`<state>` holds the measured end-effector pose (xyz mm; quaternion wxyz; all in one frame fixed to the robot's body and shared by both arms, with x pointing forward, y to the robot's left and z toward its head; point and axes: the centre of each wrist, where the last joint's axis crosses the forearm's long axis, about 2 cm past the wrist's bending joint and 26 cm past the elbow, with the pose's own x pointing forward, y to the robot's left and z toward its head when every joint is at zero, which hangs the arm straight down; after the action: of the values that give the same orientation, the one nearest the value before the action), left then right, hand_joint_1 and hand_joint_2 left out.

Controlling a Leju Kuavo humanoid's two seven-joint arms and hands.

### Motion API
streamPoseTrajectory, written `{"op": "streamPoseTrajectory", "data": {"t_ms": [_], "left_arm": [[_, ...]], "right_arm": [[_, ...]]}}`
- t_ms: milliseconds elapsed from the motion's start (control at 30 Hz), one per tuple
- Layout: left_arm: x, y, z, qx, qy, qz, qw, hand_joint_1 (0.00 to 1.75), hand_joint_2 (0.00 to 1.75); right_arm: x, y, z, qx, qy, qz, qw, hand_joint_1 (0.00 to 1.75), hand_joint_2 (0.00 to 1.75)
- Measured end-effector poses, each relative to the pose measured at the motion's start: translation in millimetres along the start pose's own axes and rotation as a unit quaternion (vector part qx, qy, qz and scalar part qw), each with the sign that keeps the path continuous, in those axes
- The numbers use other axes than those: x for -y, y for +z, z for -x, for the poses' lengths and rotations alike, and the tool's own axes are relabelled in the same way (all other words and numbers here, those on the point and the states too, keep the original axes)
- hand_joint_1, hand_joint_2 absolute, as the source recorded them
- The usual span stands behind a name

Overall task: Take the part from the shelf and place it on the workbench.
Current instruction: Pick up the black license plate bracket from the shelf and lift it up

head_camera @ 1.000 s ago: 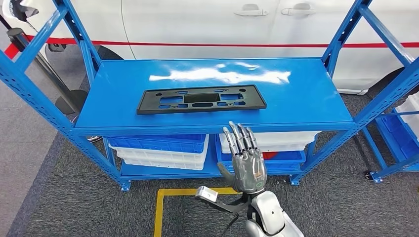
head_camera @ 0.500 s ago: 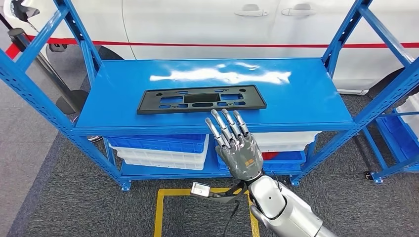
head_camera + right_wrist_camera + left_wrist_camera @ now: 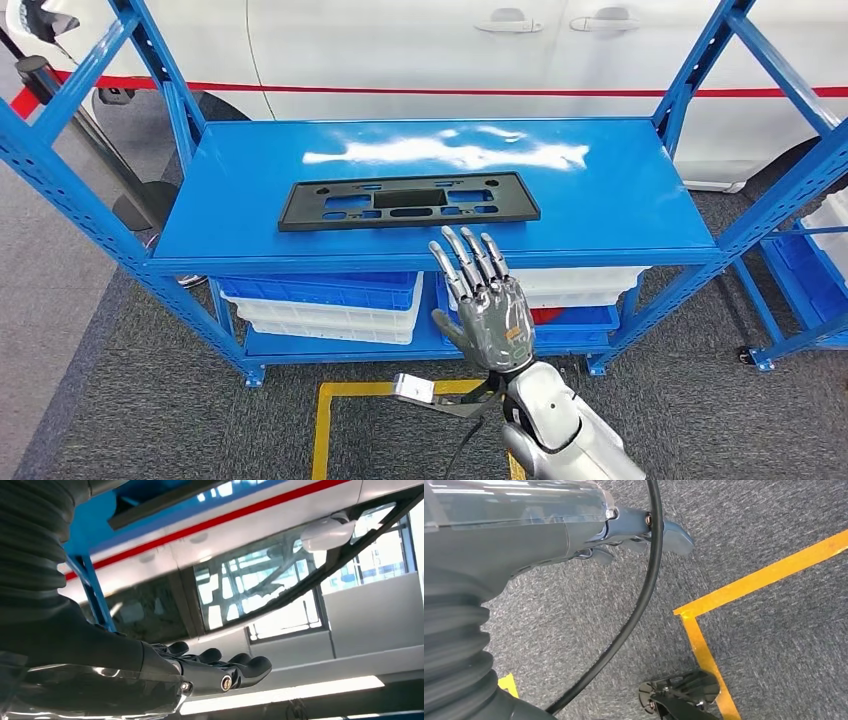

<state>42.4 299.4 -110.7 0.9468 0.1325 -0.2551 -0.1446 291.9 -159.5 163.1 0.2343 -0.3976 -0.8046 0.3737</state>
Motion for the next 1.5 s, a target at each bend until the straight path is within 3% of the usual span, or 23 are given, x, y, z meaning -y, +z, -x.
{"op": "streamPoseTrajectory", "data": {"t_ms": [200, 500, 700, 1067, 1300, 1500], "left_arm": [[-0.1, 0.2, 0.7, -0.002, 0.003, -0.001, 1.000, 0.00, 1.75], [-0.7, 0.9, 2.9, -0.006, 0.020, -0.007, 1.000, 0.00, 1.75], [-0.7, 1.9, 5.4, -0.012, 0.037, -0.012, 0.999, 0.00, 1.75], [0.1, 4.0, 10.0, -0.022, 0.070, -0.019, 0.997, 0.00, 1.75], [1.7, 5.3, 11.8, -0.027, 0.081, -0.021, 0.996, 0.00, 1.75], [6.6, 5.3, 8.1, -0.026, 0.088, -0.017, 0.996, 0.00, 1.75]], "right_arm": [[-1.9, 6.8, -3.4, -0.015, -0.035, -0.011, 0.999, 0.00, 1.75], [-6.6, 34.1, -19.4, -0.053, -0.176, -0.045, 0.982, 0.00, 1.75], [-5.6, 52.8, -38.2, -0.064, -0.278, -0.047, 0.957, 0.00, 1.75], [0.7, 81.3, -67.6, -0.078, -0.448, -0.006, 0.891, 0.00, 1.75], [4.4, 88.0, -69.3, -0.080, -0.487, 0.021, 0.869, 0.00, 1.75], [6.9, 87.0, -69.6, -0.081, -0.495, 0.033, 0.865, 0.00, 1.75]]}}
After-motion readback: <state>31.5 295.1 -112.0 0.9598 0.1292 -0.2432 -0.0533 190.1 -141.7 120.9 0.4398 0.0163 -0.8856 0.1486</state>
